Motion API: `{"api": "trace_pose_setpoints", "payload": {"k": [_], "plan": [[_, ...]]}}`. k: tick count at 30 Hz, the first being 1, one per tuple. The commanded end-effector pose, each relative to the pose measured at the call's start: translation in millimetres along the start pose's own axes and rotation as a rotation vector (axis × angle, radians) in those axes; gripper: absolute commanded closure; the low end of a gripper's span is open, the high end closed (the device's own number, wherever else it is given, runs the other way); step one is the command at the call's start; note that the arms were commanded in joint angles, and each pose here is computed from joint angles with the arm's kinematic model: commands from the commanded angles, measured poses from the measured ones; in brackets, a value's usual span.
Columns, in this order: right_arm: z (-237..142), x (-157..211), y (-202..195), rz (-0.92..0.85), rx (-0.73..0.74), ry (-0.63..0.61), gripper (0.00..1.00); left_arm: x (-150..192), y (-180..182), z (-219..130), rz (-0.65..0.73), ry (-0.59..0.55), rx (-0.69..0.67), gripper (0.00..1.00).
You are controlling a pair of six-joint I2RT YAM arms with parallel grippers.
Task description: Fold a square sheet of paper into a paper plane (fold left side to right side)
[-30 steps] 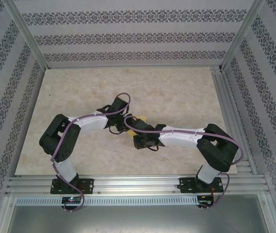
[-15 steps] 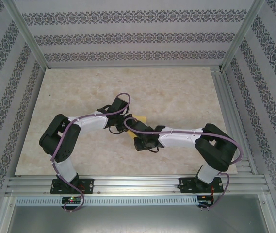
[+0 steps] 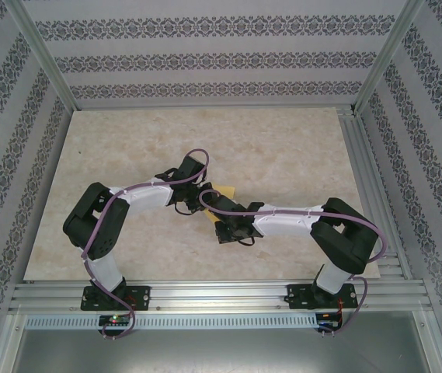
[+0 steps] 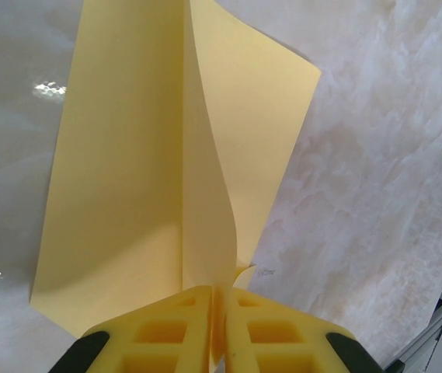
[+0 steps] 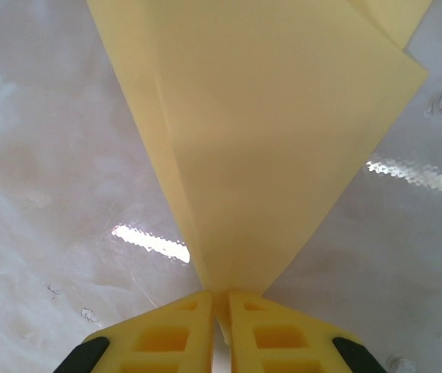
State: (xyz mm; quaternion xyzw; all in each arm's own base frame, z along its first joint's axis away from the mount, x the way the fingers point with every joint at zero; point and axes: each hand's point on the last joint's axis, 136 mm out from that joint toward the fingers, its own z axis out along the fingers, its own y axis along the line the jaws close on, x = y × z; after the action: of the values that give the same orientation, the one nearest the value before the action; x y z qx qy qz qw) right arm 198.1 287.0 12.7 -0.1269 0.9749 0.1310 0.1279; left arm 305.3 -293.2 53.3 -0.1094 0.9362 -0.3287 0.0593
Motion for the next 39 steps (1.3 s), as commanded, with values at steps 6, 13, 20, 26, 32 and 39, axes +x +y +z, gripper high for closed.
{"api": "trace_pose_setpoints", "payload": {"k": [6,13,20,26,32,39], "plan": [[10,21,-3,0.012,-0.005,0.059,0.89,2,-3,2,-0.004,-0.002,-0.012,0.86],[0,14,6,0.010,-0.050,0.033,0.85,2,-3,2,-0.004,-0.001,-0.012,0.86],[-24,-21,8,0.005,-0.065,-0.072,0.77,3,-3,2,-0.005,0.002,-0.009,0.86],[-15,-37,4,-0.031,0.017,-0.093,0.71,2,-4,2,-0.005,0.001,-0.007,0.86],[-4,-42,2,-0.050,0.062,-0.079,0.70,2,-5,1,-0.004,0.000,-0.010,0.86],[-4,-40,-5,-0.042,0.097,-0.081,0.69,2,-5,1,-0.002,0.003,-0.013,0.86]]}}
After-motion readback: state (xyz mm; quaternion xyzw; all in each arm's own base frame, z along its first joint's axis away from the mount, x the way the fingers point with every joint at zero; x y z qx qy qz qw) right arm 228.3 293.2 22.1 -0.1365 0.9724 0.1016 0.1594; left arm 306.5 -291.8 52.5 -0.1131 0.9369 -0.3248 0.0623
